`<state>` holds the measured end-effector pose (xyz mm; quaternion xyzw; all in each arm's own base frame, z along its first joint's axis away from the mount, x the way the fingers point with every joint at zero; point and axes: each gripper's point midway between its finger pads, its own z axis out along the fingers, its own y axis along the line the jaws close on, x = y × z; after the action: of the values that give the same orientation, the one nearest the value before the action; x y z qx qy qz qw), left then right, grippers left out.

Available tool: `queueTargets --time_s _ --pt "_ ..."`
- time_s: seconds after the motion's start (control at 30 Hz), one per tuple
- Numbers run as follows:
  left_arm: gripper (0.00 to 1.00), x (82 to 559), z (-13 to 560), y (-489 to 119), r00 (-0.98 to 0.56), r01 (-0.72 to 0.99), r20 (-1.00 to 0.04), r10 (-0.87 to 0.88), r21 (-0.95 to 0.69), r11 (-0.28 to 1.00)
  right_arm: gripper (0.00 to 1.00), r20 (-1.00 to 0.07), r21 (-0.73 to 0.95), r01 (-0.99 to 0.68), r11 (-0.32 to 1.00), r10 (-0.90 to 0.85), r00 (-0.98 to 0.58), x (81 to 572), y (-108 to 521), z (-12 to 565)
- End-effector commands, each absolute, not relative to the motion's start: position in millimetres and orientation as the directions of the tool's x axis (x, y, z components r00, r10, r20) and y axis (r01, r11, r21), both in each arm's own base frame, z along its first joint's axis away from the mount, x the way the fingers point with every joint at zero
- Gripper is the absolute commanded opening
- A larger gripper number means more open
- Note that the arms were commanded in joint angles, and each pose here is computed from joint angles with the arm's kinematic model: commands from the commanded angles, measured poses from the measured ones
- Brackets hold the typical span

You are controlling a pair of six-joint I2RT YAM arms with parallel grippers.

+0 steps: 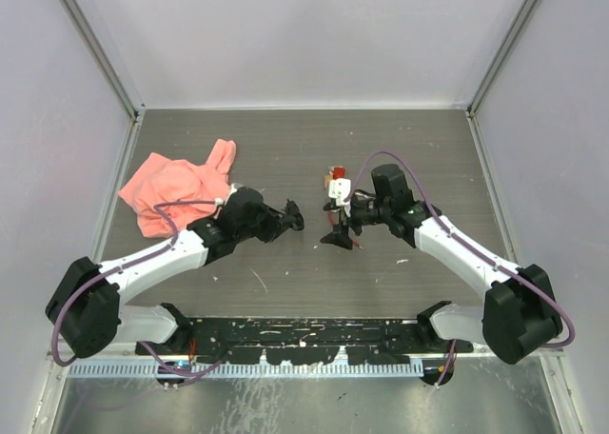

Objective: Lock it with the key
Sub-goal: Pick up the lock from the center of the board.

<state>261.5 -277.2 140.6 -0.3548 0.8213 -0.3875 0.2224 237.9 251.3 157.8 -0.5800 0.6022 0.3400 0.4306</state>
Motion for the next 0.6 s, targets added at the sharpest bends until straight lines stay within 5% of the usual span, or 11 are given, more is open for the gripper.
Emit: queueTargets --time_s 0.0,0.27,0.57 --pt "0.0 277.1 189.3 -303.6 -0.607 -0.441 0.084 -0.79 -0.863 0.247 0.84 -0.898 -0.333 -0.936 0.114 -0.34 0.278 271.7 267.8 205.8" --pt "0.0 281.4 189.3 -320.4 -0.6 -0.489 0.203 -0.774 -0.858 0.155 0.61 -0.843 -0.446 -0.888 0.115 -0.387 0.374 266.3 284.5 201.6" --pt "0.0 283.9 185.7 -324.3 -0.58 -0.511 0.263 -0.771 -0.855 0.093 0.52 -0.803 -0.474 -0.881 0.013 -0.417 0.426 248.9 280.9 179.9"
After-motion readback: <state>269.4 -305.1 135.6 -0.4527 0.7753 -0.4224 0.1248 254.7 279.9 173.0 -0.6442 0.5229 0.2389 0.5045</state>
